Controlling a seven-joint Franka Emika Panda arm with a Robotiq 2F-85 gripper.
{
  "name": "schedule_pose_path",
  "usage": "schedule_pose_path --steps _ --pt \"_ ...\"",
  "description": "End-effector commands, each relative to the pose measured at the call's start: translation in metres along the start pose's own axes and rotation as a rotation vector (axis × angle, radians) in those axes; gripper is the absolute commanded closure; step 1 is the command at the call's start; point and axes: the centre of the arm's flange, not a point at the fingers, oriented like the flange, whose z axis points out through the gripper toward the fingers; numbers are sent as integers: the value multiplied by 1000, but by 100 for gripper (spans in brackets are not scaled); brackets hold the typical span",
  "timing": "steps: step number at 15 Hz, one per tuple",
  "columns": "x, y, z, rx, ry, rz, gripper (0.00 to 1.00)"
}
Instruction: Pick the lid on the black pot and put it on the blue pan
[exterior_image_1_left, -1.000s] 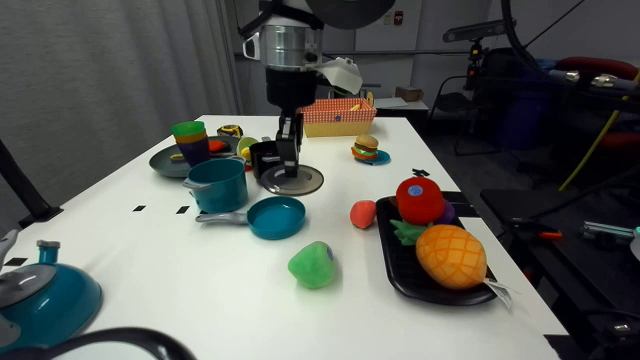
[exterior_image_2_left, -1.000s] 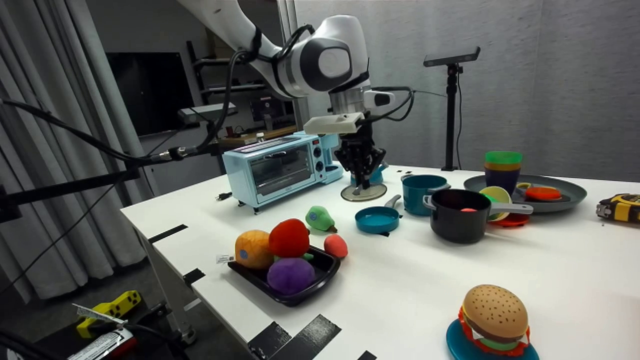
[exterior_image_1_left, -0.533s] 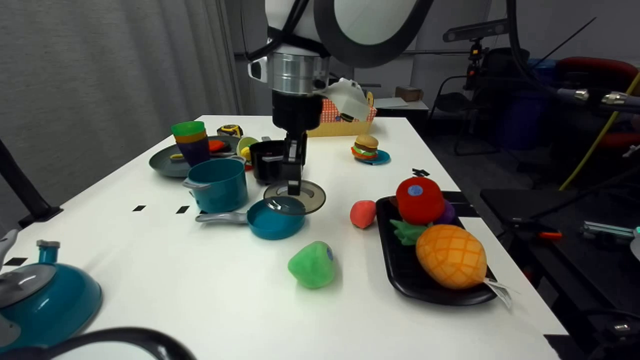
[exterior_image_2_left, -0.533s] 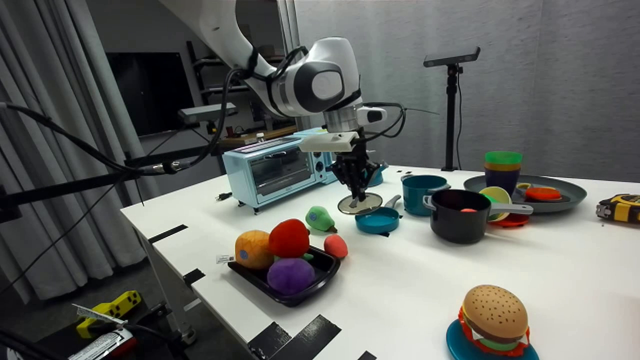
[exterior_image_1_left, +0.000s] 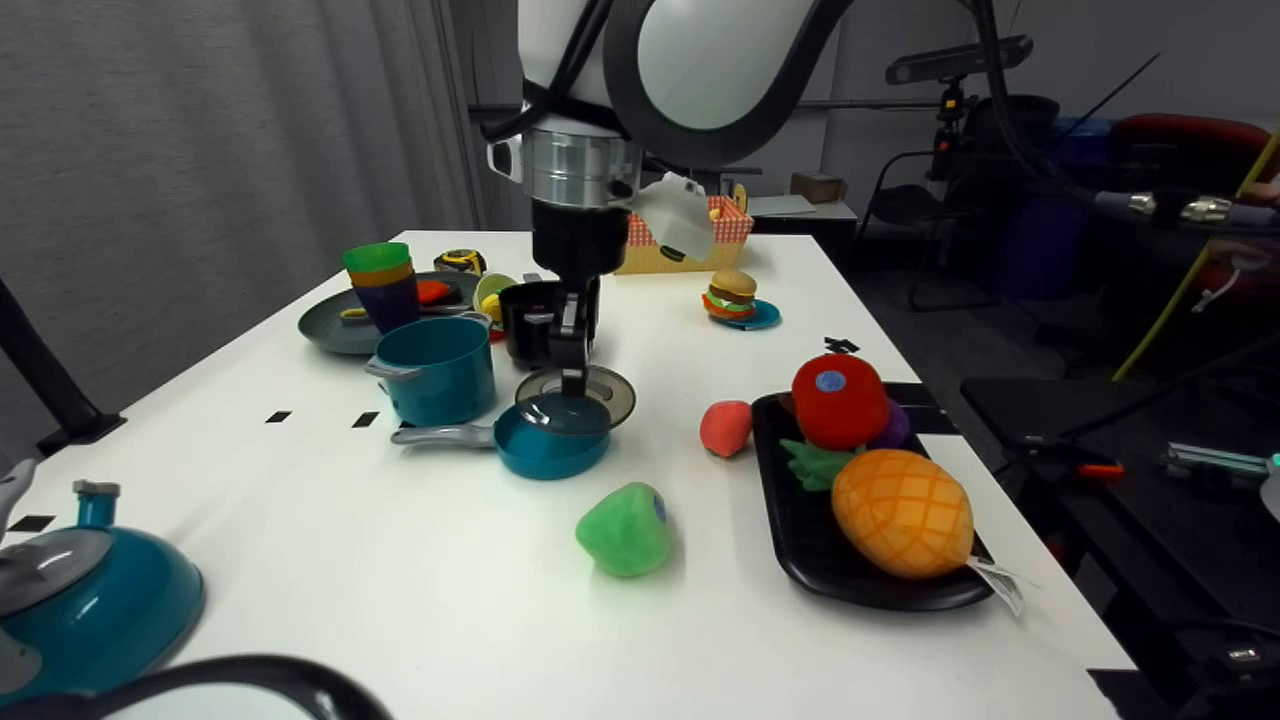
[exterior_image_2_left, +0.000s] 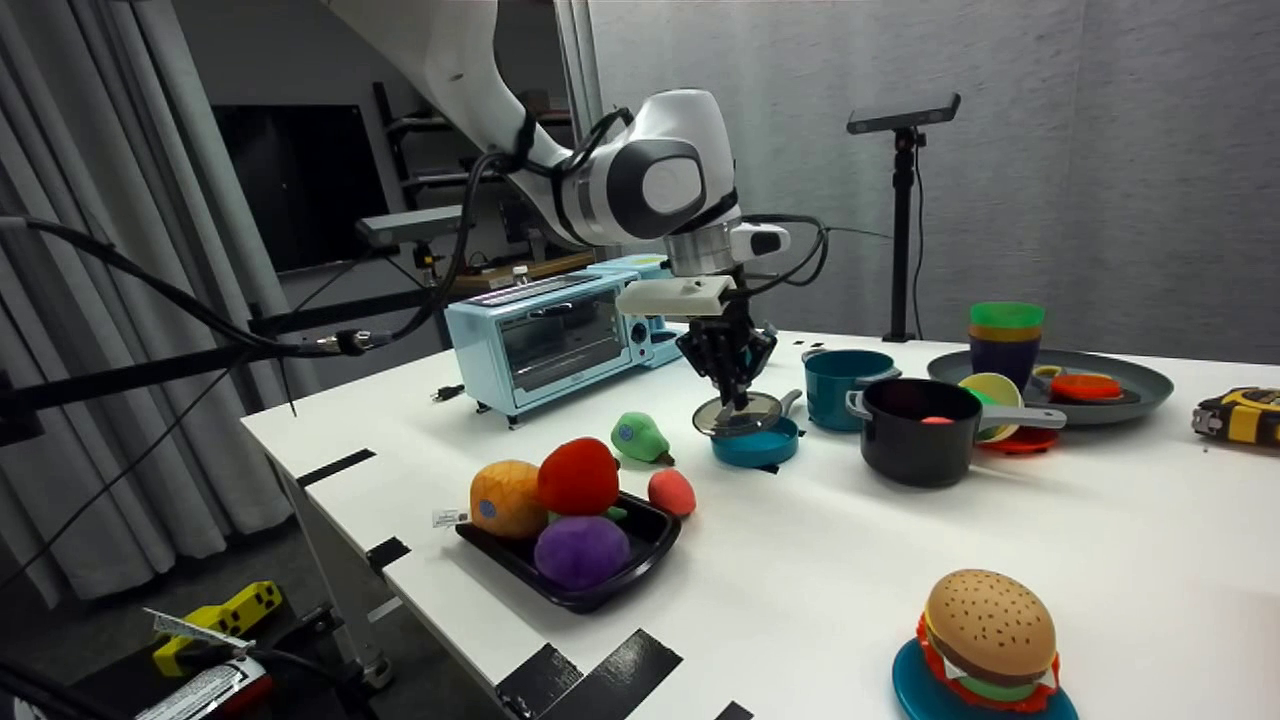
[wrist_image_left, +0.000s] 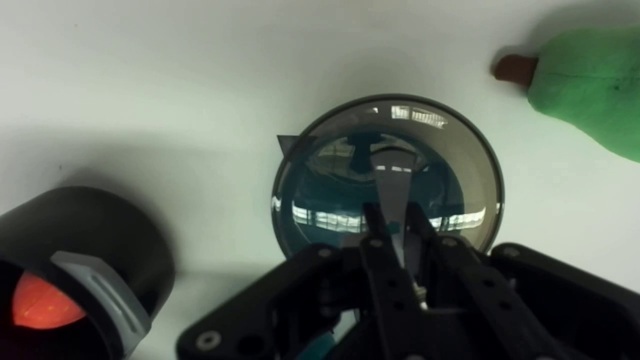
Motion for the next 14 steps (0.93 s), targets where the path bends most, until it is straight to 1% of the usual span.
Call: schedule_pose_path --steps 1,8,10,14 --pt "21 12 9 -10 18 7 96" --pt "32 20 21 -18 32 19 96" --pt "32 19 22 -25 45 13 96" --pt "30 16 21 -16 41 3 96"
